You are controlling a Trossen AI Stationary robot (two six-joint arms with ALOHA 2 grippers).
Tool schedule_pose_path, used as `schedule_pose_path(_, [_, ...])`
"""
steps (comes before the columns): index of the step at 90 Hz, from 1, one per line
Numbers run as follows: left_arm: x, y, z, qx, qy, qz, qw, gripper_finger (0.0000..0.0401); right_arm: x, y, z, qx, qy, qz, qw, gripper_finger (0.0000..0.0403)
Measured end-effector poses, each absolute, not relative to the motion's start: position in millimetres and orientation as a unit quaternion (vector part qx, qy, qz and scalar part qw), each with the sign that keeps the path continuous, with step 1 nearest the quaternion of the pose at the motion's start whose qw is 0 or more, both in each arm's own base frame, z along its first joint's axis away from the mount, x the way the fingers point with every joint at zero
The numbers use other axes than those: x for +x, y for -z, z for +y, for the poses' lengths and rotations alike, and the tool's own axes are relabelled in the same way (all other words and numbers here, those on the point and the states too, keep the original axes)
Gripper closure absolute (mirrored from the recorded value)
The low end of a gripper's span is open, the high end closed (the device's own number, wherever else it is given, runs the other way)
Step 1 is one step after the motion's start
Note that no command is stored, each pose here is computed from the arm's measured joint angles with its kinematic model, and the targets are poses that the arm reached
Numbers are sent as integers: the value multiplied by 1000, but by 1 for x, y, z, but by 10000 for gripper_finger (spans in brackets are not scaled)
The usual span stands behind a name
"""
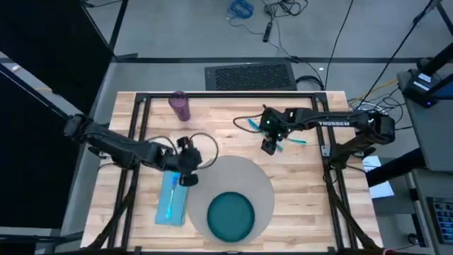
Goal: Set table place
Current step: Move the blue table knife to the right of the gray placemat
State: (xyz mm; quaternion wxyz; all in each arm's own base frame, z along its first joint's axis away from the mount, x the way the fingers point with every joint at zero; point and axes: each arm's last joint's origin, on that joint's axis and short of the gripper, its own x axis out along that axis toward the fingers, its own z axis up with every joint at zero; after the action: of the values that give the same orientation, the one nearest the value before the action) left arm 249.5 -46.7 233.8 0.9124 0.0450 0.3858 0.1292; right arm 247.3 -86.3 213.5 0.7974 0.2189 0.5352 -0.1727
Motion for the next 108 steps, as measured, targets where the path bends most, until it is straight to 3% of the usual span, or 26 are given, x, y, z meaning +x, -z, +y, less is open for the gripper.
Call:
schedule_pose_path(27, [271, -252, -10, 75, -104, 293, 948, 338, 215, -208, -106, 236, 199, 622, 719, 145])
schedule_pose_path(57, [272, -245, 8, 87, -109, 258, 956, 338, 227, -201, -101, 262, 204, 608, 721, 151])
schedule_pose_path(94, [270, -239, 14, 93, -110, 259, 955, 338, 245, -172, -99, 252, 244, 632, 691, 257])
schedule_pose_path(108, [269, -238, 14, 92, -106, 265, 954, 338, 247, -168, -99, 263, 247, 631, 687, 279])
